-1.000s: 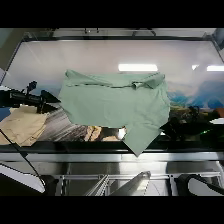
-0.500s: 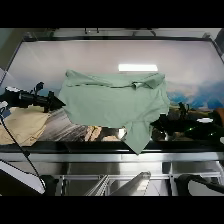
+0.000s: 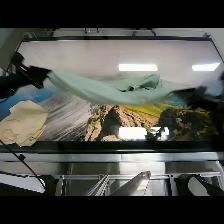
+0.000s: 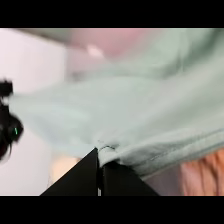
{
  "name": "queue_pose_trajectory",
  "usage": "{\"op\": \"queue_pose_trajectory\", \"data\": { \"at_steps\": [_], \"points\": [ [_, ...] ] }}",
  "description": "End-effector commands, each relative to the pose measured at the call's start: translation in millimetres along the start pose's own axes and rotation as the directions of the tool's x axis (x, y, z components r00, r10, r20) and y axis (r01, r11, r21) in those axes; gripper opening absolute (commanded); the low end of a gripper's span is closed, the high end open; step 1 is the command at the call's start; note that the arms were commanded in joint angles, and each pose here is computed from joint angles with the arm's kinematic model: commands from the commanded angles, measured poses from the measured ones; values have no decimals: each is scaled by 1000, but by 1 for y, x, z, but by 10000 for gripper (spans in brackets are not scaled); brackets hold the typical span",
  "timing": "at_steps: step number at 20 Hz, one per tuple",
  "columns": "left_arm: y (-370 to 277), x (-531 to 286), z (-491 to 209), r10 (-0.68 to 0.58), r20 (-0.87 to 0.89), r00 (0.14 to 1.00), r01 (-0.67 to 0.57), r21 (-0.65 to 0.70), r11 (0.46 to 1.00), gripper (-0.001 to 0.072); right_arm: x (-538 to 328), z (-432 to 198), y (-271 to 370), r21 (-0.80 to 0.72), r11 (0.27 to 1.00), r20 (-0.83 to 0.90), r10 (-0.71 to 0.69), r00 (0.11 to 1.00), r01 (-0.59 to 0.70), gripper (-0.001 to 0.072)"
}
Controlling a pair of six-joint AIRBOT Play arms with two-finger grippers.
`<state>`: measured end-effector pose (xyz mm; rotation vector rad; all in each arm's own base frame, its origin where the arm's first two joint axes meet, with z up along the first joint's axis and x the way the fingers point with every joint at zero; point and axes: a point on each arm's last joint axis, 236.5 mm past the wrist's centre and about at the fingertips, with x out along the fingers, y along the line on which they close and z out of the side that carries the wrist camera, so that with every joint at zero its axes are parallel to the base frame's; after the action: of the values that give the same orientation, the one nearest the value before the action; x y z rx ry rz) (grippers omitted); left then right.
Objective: Fold the shirts.
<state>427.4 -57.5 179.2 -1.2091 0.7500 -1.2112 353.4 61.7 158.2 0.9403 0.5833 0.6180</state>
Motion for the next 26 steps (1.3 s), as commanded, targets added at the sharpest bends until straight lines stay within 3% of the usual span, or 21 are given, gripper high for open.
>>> {"op": "queue_pose_trajectory", "data": {
  "at_steps": [1,5,10,14,17,20,23,26],
  "points": [
    [-137,-8,-8,-236,37,971,226,181,957,16,-80,72,123,-336,942,279,113,953,-13,14],
    [-211,3,-49,-226,-4,974,216,316,924,23,-121,82,209,-551,827,411,153,899,111,14],
    [-278,21,-109,-198,-56,979,199,505,840,23,-129,70,289,-727,668,403,224,887,161,14],
    [-275,-12,-90,-115,106,988,34,570,821,24,-133,87,291,-727,659,425,213,880,191,14],
    [-205,-24,-48,28,187,982,-104,412,905,24,-119,110,247,-679,708,397,133,908,193,14],
    [-102,-1,-22,65,138,988,-88,169,982,24,-59,113,176,-625,769,240,24,970,136,14],
    [11,17,4,72,147,986,-64,-63,996,25,30,102,69,-544,823,72,-151,986,166,14],
    [103,3,36,90,173,981,-55,-198,979,24,92,103,-37,-417,876,9,-261,965,241,14]
  ]
}}
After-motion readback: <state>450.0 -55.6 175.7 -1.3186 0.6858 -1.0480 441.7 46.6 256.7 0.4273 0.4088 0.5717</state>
